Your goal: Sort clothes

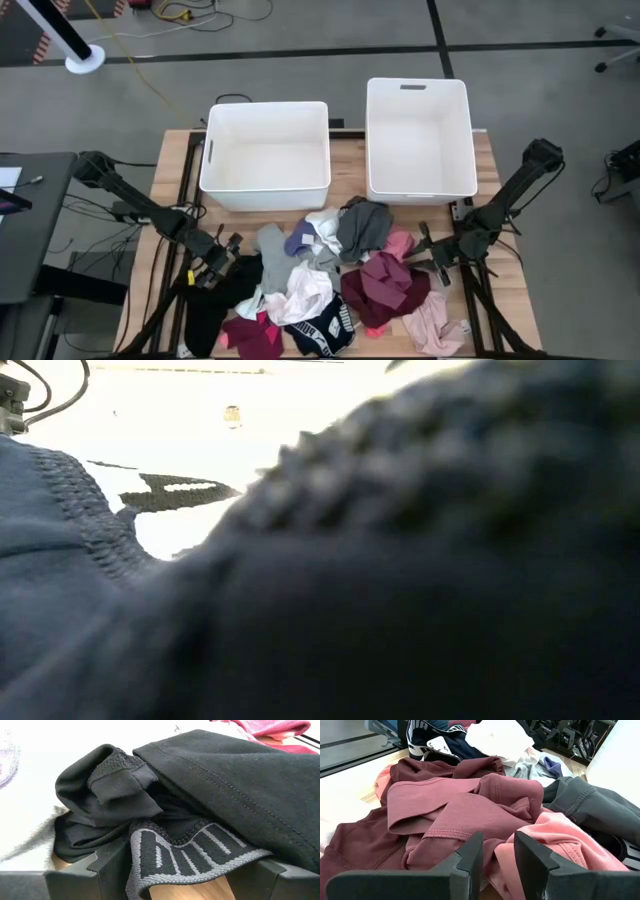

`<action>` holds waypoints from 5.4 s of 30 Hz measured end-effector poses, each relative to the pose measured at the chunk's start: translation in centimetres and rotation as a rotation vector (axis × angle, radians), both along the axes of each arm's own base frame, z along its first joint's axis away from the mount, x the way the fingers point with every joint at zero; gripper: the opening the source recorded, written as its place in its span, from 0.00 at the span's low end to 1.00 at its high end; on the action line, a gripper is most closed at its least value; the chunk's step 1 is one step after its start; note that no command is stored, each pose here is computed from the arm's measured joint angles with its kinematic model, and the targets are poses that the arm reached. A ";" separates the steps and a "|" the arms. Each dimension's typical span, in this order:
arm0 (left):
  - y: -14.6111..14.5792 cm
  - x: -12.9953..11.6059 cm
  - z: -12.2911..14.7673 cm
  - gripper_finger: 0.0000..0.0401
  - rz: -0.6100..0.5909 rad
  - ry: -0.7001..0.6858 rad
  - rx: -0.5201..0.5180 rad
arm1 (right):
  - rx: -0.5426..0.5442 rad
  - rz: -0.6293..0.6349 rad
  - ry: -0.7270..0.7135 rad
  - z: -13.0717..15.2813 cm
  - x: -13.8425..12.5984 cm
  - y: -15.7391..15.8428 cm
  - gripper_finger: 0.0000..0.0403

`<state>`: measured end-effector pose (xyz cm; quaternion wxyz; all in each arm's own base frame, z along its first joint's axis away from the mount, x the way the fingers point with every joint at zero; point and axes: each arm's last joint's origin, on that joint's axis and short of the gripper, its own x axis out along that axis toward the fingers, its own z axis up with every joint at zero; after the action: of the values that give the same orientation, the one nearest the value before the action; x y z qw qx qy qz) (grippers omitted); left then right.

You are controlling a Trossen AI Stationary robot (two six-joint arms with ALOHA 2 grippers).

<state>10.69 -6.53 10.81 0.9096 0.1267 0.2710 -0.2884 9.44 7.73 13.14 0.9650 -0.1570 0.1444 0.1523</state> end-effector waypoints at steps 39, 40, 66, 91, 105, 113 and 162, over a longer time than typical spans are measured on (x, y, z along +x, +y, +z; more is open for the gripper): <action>0.0 0.0 0.0 0.68 0.000 0.000 0.000 | 0.000 0.000 0.000 0.0 0.0 0.0 0.31; 0.0 0.0 0.0 0.68 0.000 0.000 0.000 | 0.000 0.000 0.000 0.0 0.0 0.0 0.31; 0.0 0.0 0.0 0.68 0.000 0.000 0.000 | -0.001 0.000 0.000 0.0 0.0 0.0 0.31; 0.0 0.0 0.0 0.68 0.000 0.000 0.000 | 0.000 0.000 0.000 0.0 0.0 0.0 0.31; 0.0 0.0 0.0 0.68 0.000 0.000 0.000 | -0.116 -0.010 -0.033 0.0 0.2 -0.3 0.31; 0.0 0.0 0.0 0.68 0.000 0.000 0.000 | -0.182 -0.021 -0.056 0.1 0.5 -0.7 0.31; 0.0 0.0 0.0 0.68 0.000 0.000 0.000 | 0.030 -0.251 -0.092 22.3 10.2 2.2 0.49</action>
<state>10.69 -6.52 10.80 0.9095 0.1268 0.2713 -0.2883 19.63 9.97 35.46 0.9843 -0.1303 0.1160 0.0252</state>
